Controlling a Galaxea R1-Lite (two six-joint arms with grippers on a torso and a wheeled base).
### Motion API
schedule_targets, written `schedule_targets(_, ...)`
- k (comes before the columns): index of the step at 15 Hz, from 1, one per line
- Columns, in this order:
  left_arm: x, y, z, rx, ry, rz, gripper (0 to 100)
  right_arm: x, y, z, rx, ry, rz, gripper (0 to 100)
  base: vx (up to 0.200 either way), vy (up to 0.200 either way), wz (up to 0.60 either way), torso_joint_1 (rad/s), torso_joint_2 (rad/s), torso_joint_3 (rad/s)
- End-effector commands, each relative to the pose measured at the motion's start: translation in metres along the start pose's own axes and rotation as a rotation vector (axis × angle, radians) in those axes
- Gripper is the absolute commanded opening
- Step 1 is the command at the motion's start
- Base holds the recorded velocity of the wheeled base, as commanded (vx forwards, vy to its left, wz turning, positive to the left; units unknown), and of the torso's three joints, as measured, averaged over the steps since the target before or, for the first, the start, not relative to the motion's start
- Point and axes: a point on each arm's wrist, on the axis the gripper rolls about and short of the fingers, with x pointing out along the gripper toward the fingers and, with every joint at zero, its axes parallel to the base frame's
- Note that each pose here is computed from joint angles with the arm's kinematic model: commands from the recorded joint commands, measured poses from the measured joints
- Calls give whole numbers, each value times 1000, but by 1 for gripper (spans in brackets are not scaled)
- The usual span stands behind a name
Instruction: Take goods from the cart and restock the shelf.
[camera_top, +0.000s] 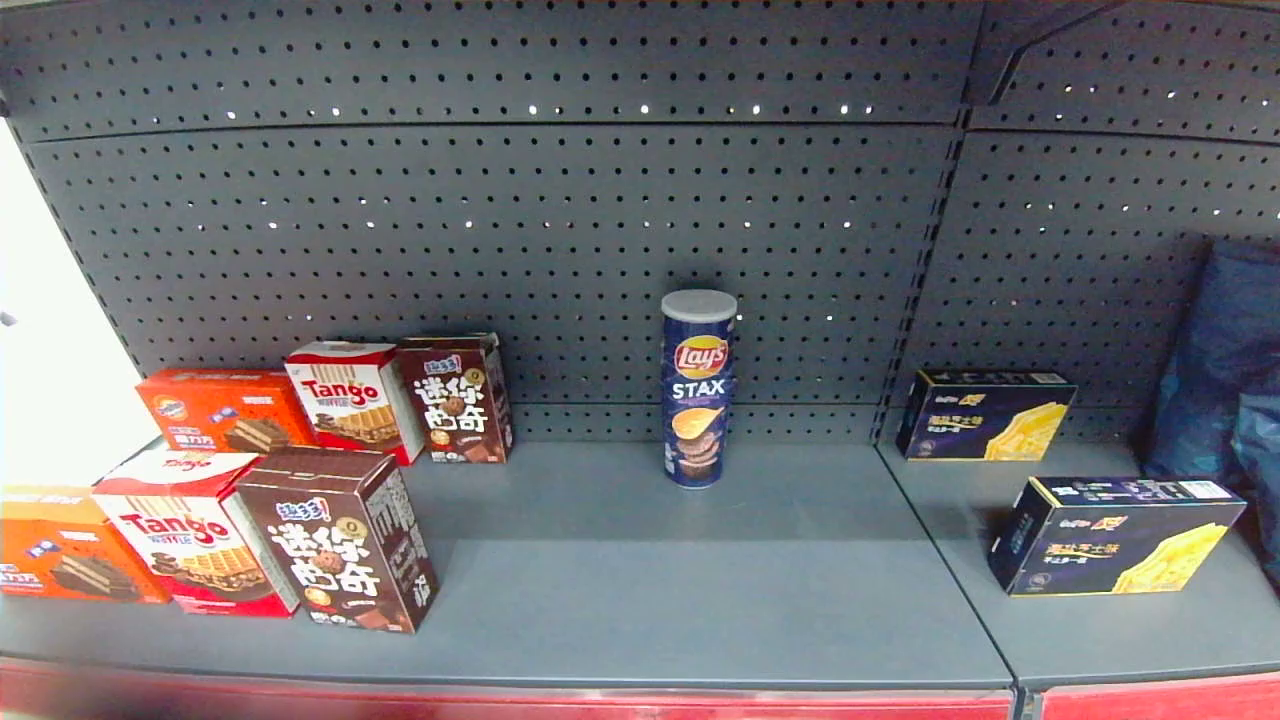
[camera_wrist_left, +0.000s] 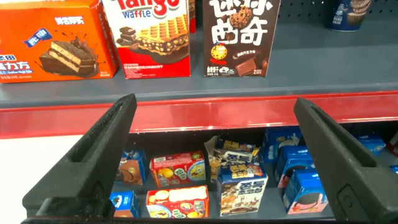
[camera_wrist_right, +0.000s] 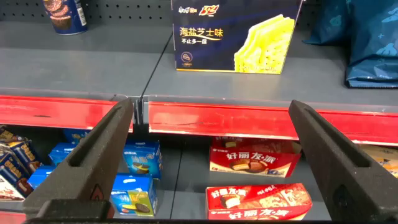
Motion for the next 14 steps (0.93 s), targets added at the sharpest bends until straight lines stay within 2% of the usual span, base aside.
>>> schedule_targets(1, 0, 0, 0, 0, 0, 0, 100, 0, 0, 0, 0, 0, 2, 100, 0, 0, 0, 0, 0, 0)
schedule_targets(8, 0, 0, 0, 0, -2, 2, 100, 0, 0, 0, -1, 0, 2, 100, 0, 0, 0, 0, 0, 0)
schedule_targets(14, 0, 0, 0, 0, -2, -1, 100, 0, 0, 0, 0, -1, -1, 100, 0, 0, 600, 2, 2, 2)
